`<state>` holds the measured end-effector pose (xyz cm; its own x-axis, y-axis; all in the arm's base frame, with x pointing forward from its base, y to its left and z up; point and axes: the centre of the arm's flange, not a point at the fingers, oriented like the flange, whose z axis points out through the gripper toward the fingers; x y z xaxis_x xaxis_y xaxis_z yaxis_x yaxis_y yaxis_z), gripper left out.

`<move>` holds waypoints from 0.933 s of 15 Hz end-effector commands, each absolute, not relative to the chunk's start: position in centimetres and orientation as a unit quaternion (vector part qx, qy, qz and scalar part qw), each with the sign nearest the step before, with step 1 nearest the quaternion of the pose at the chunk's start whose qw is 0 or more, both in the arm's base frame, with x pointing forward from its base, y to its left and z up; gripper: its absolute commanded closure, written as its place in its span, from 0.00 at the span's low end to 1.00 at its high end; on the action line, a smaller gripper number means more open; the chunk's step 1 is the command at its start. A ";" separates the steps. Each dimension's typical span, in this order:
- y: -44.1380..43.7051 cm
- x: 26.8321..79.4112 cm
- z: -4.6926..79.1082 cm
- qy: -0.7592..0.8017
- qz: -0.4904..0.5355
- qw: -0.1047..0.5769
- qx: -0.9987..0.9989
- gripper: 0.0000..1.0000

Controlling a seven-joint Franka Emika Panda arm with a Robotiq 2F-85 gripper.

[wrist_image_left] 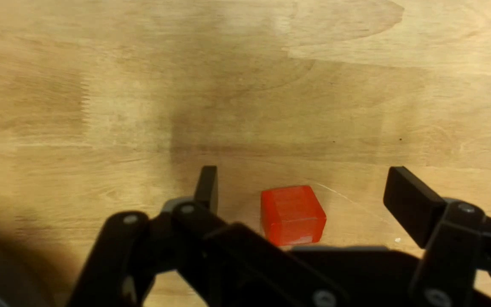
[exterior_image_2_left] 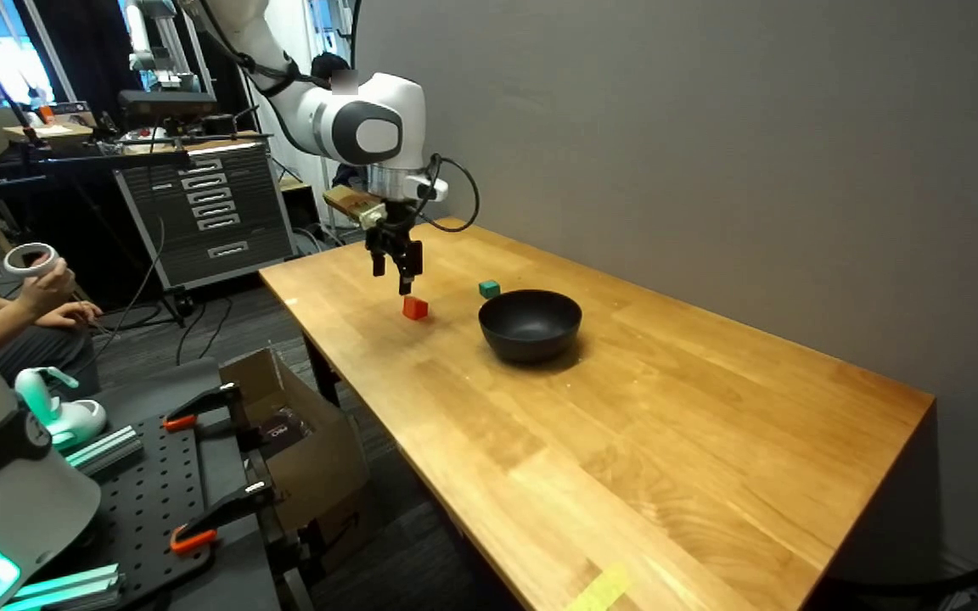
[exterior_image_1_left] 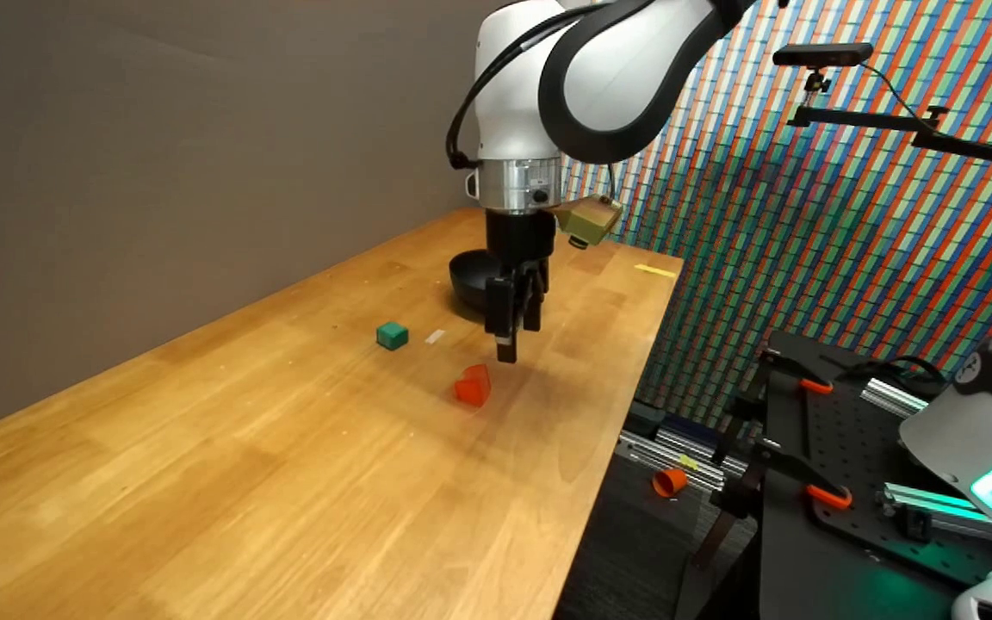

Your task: Pick the green and orange blocks and put them in the bowl

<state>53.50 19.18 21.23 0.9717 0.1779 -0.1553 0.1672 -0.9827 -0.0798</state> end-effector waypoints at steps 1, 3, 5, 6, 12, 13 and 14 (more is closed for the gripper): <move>19.9 55.7 19.8 -0.091 0.070 0.035 -0.993 0.00; 20.2 56.0 19.0 -0.092 0.066 0.031 -0.993 0.00; 20.7 56.3 18.0 -0.091 0.063 0.029 -0.993 0.00; 20.9 56.4 17.6 -0.091 0.062 0.030 -0.993 0.00; 22.3 57.1 15.5 -0.086 0.024 0.000 -0.996 0.00; 22.3 57.2 15.3 -0.088 0.015 -0.012 -0.996 0.00; 22.4 57.4 15.2 -0.090 0.004 -0.026 -0.996 0.00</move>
<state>56.17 21.64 15.76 0.9798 0.1847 -0.0766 0.1831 -0.9827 -0.0263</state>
